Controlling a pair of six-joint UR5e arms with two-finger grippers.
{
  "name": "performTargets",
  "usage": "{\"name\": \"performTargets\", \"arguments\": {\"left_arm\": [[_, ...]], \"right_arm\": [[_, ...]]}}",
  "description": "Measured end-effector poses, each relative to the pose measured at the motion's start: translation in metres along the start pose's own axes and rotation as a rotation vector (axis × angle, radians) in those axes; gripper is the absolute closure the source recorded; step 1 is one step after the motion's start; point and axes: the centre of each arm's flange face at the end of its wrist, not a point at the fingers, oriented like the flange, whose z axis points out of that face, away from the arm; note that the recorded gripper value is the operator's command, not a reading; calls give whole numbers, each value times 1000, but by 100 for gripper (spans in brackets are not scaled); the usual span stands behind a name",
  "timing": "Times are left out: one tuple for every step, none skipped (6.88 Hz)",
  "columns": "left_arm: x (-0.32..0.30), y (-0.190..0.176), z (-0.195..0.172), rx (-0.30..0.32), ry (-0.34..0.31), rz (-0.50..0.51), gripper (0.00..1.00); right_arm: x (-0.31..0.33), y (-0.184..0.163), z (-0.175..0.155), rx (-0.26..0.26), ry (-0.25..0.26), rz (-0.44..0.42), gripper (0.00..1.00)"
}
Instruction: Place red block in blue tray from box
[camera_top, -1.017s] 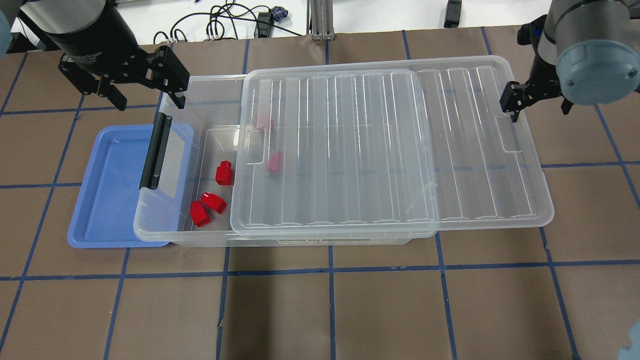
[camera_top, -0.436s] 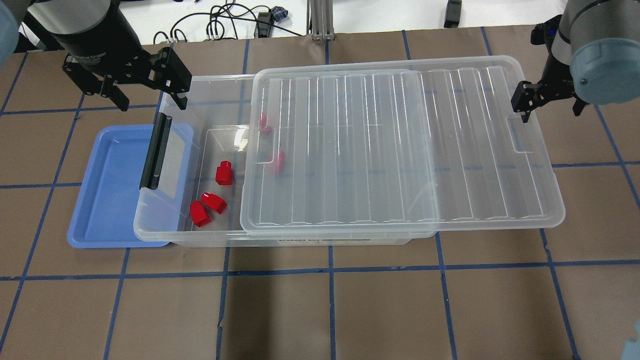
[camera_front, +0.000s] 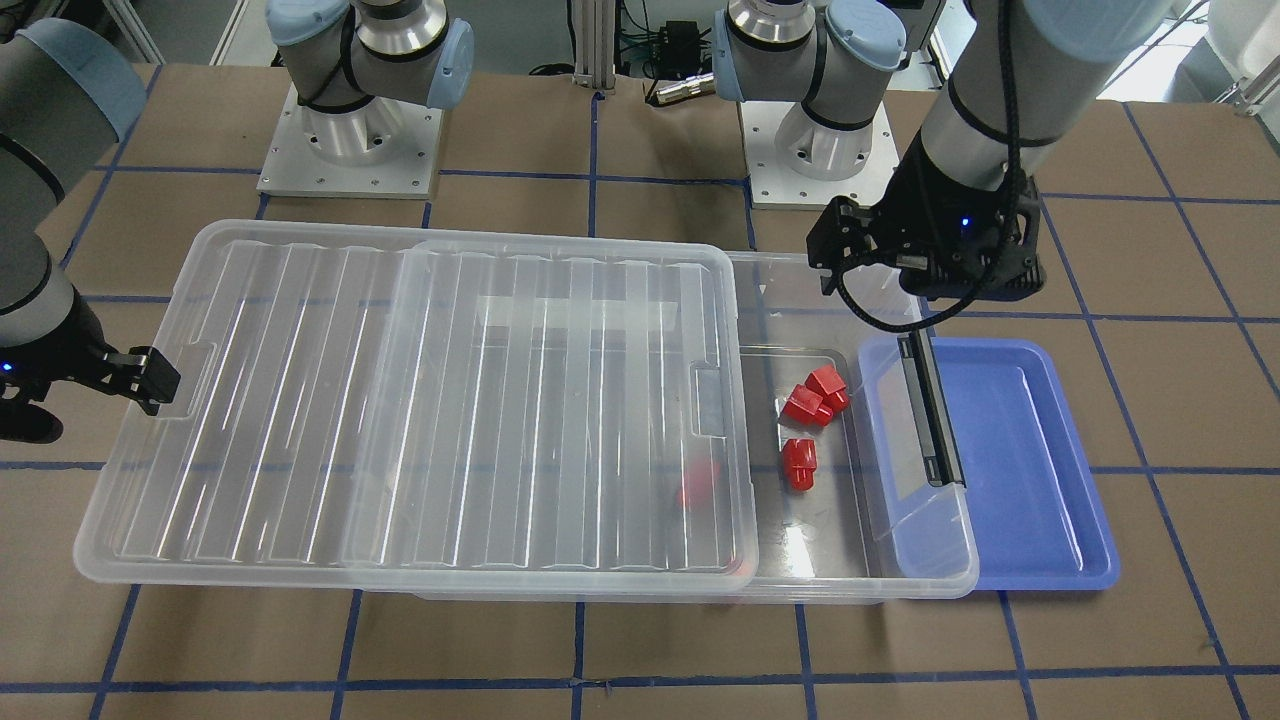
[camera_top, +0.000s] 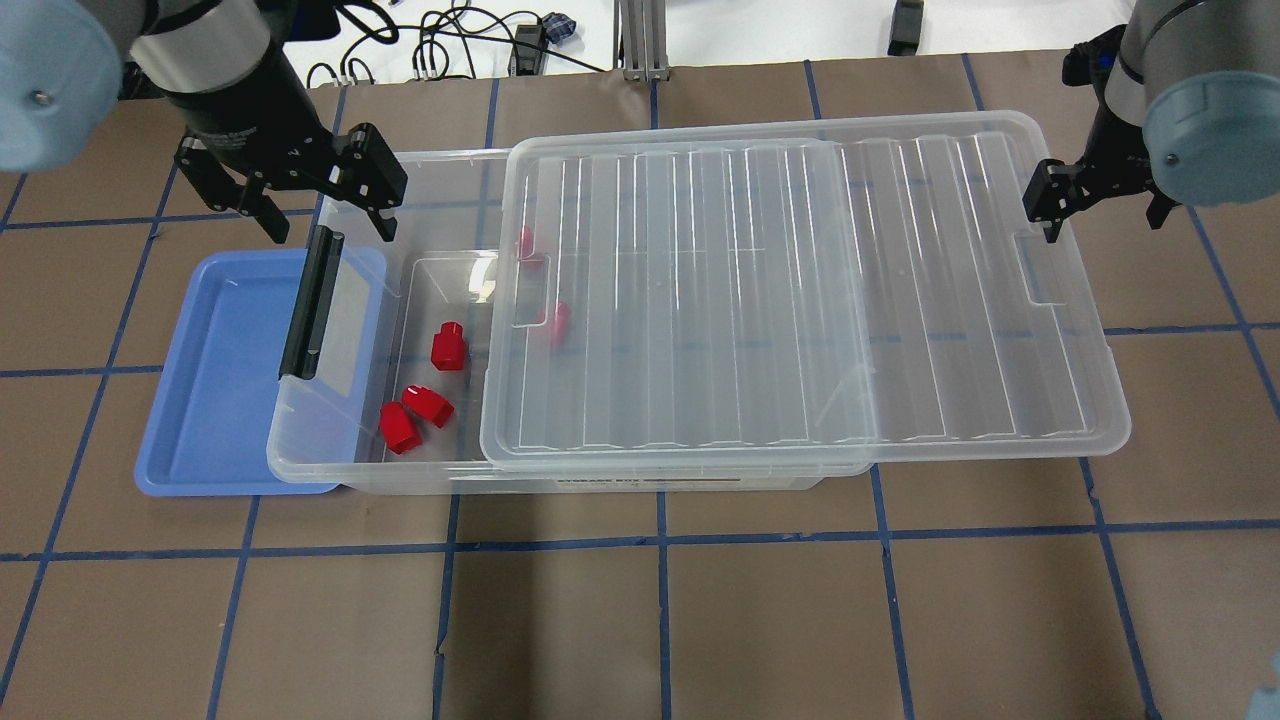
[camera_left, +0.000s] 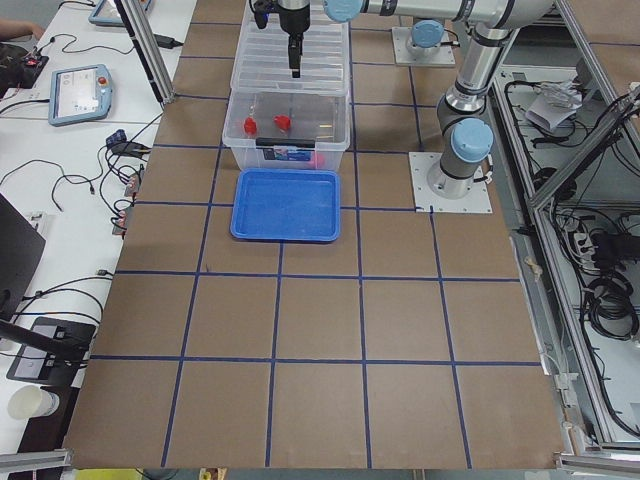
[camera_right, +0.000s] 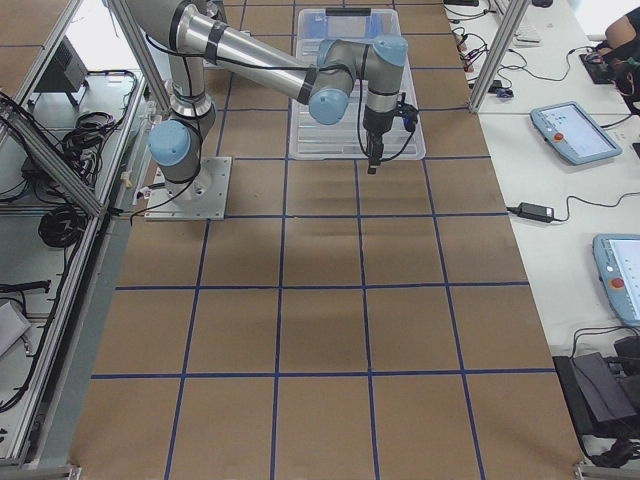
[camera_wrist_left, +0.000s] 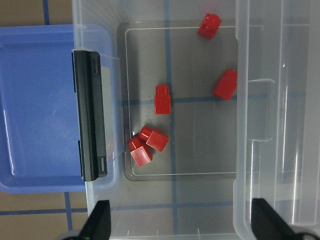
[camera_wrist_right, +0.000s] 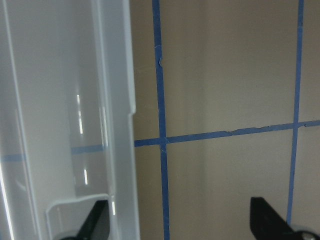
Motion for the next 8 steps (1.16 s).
{"name": "performTargets", "arguments": {"left_arm": [[-2, -17, 28, -56, 1, 0, 0], [-2, -30, 57, -110, 3, -13, 0], [-1, -40, 78, -123, 5, -44, 0], [-1, -48, 99, -101, 7, -73, 0], [-3, -51, 123, -78, 7, -86, 0], [-4, -52, 143, -55, 8, -92, 0], [-5, -54, 157, -46, 9, -97, 0], [-5, -56, 169, -46, 10, -99, 0]], "right_arm": [[-11, 1, -32, 41, -16, -19, 0], [-35, 4, -75, 94, -32, -61, 0], [-70, 10, -115, 121, -92, -119, 0], [-99, 18, -140, 109, -194, -164, 0], [-112, 25, -152, 95, -251, -167, 0], [-116, 32, -158, 83, -272, -141, 0], [-116, 40, -162, 65, -278, -119, 0], [-116, 49, -166, 42, -281, -111, 0]]}}
